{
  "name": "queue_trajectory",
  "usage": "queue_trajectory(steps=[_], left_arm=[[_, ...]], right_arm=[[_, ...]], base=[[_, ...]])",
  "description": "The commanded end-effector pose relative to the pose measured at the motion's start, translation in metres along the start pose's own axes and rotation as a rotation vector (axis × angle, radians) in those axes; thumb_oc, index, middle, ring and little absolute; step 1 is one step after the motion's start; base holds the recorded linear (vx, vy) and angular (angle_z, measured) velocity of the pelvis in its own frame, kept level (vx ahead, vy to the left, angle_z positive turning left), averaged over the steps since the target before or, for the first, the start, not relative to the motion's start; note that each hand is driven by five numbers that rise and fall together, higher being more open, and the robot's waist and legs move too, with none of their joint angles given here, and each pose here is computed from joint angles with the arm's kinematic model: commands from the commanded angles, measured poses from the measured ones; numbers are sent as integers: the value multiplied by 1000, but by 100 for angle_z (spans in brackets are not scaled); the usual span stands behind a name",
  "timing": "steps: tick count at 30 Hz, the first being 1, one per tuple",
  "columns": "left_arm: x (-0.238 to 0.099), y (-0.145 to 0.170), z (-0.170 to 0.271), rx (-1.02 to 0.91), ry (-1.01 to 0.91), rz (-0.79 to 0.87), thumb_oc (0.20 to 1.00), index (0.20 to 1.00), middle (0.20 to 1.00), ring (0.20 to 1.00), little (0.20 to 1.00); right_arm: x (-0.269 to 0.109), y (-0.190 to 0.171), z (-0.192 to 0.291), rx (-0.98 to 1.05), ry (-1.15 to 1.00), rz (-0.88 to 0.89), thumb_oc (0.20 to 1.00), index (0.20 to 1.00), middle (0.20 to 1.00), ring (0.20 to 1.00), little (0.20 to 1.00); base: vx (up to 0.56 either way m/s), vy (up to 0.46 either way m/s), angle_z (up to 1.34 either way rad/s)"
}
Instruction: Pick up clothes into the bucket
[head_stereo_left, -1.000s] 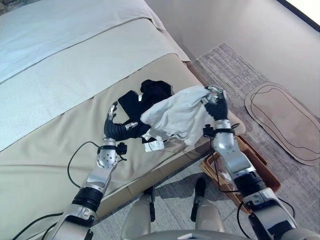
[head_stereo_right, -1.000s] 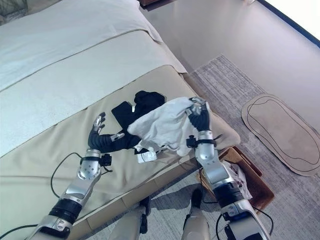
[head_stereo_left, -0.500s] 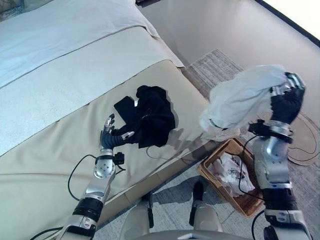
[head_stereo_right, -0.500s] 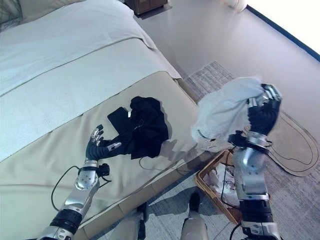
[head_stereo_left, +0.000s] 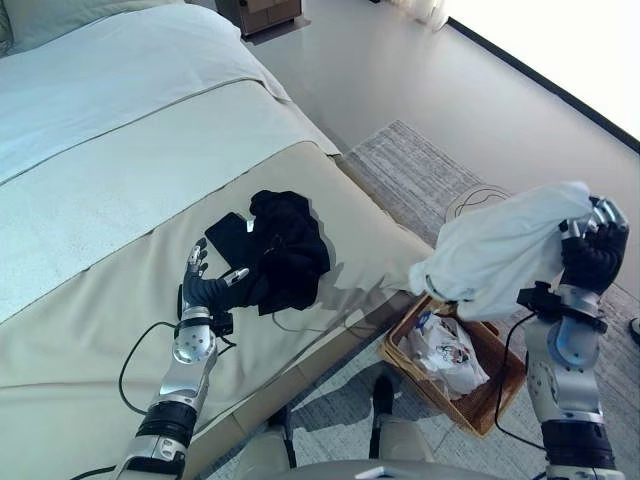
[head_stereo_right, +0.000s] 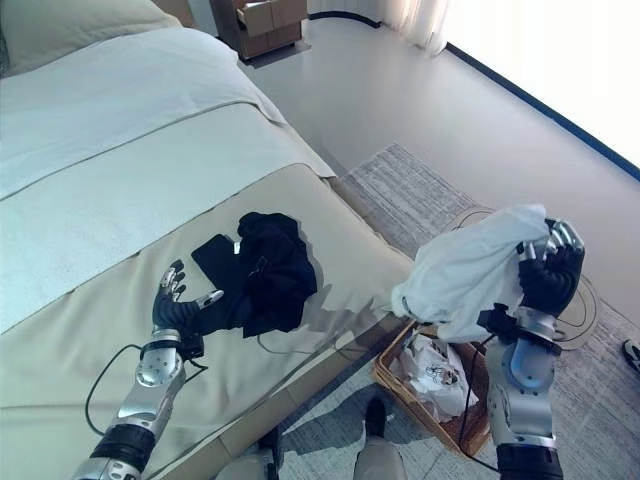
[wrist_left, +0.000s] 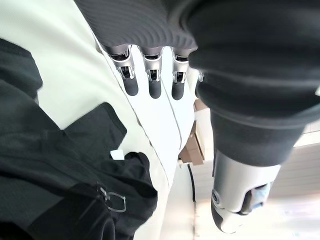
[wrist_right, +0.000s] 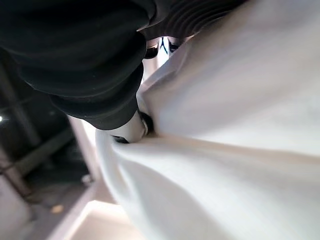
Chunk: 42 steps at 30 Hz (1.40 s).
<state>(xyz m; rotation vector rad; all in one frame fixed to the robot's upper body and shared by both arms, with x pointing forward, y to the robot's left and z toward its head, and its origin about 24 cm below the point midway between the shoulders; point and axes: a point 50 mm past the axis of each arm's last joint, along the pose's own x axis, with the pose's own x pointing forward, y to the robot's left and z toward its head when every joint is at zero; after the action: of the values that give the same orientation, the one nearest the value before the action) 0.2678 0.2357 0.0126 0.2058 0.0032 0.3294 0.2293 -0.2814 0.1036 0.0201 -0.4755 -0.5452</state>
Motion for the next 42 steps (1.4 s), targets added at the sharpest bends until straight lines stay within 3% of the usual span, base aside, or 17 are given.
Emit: queue_trajectory(steps=[1,11,26,37,42], left_arm=[[10,21,35,-104,-185,70,1000,1000,1000,1000,1000],[-2,18,48,-300,-257,36,1000,1000,1000,1000,1000],[-6,12,50,-333,-267,-1,1000,1000,1000,1000,1000],[-6,11,76,-413,-380,-8,1000,1000,1000,1000,1000],[-7,2,105,-515,-487,-53,1000,1000,1000,1000,1000]], right_arm=[[12,-17,7,-20,-65,-108,200,200,200,200,200],[12,-31,-38,-117,131,-251,200,200,200,200,200],[23,-74,-34,-176,112,-472,200,200,200,200,200],[27,-65,-57,-174,226,-479,200,200,200,200,200],[53,-48,-56,-158,234,-444,200,200,200,200,200]], base=[[-55,-2,-3],[-69,3,-2],[-22,-7,-2],[-50,-6,0],[-119,29,-3]])
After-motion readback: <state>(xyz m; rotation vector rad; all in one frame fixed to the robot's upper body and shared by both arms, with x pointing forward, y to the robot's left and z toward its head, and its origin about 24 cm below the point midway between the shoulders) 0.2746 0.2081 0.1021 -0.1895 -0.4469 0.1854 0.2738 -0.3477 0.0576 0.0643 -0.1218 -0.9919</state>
